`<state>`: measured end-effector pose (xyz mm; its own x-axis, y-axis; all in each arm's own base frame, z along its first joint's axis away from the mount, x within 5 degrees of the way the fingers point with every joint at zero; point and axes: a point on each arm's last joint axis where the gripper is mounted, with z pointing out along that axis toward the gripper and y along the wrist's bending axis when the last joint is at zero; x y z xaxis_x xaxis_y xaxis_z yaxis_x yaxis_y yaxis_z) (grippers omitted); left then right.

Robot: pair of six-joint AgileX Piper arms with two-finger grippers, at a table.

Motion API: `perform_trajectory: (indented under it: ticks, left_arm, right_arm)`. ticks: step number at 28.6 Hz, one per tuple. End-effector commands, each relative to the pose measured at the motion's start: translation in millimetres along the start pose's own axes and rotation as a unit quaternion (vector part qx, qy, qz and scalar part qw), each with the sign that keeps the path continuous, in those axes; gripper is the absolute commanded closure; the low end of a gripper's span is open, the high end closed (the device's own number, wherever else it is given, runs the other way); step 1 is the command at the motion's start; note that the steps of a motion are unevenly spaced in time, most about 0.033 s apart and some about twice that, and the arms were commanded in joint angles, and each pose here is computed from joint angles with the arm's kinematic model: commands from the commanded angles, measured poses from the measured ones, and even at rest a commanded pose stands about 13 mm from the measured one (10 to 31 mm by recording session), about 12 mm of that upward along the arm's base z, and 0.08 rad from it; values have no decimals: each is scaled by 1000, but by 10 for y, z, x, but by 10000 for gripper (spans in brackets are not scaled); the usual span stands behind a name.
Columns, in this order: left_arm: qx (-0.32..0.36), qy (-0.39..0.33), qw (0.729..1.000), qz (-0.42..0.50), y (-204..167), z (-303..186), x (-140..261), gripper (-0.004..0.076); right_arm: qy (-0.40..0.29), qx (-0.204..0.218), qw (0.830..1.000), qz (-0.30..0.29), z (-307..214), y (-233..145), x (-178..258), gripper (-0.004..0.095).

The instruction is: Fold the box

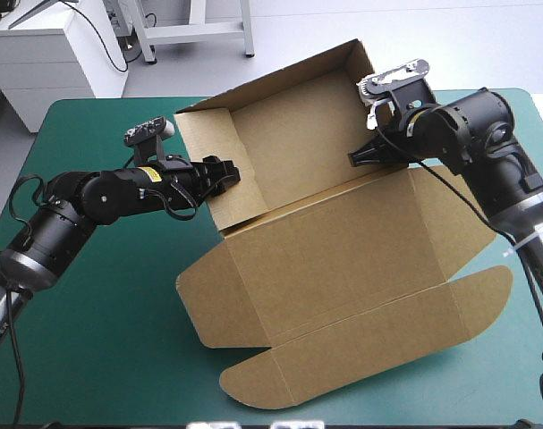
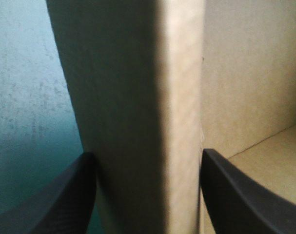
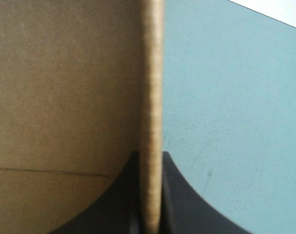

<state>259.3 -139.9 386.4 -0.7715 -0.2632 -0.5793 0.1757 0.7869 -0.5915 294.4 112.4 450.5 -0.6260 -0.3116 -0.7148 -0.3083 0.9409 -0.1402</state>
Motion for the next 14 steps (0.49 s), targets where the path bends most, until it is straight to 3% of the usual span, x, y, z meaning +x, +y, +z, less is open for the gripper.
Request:
perform_trajectory:
  ticks: [1,11,12,14]
  left_arm:
    - [26,-44,999,-2,-136,-134,-88,282]
    - [28,-45,999,-4,-139,-135,-89,291]
    - [28,-45,999,-4,-139,-135,-89,337]
    - [26,-47,999,-2,-137,-135,-92,563]
  right_arm:
    - [-72,20,997,-2,-315,11,-116,926]
    - [-61,47,997,-16,-325,8,-98,925]
    - [-61,48,997,-16,-325,6,-98,926]
    - [-58,53,997,-18,-326,-3,-93,926]
